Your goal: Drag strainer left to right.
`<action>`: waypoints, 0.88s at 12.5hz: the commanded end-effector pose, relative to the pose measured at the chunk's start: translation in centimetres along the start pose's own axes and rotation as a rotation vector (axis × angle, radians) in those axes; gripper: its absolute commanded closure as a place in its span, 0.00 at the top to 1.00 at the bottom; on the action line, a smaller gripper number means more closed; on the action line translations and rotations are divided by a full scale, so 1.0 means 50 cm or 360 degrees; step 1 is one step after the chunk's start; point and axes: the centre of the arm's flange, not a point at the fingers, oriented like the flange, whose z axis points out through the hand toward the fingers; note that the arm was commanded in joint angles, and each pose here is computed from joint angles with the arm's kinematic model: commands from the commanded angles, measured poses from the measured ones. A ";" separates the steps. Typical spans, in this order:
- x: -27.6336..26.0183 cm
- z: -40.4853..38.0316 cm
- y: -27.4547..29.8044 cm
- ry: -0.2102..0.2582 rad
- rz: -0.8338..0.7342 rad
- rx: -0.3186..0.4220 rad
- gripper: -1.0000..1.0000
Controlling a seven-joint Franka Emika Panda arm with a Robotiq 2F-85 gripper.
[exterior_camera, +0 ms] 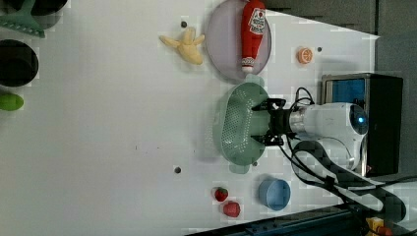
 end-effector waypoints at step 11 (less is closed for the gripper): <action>0.249 0.000 -0.014 0.0126 -0.0131 0.0013 1.00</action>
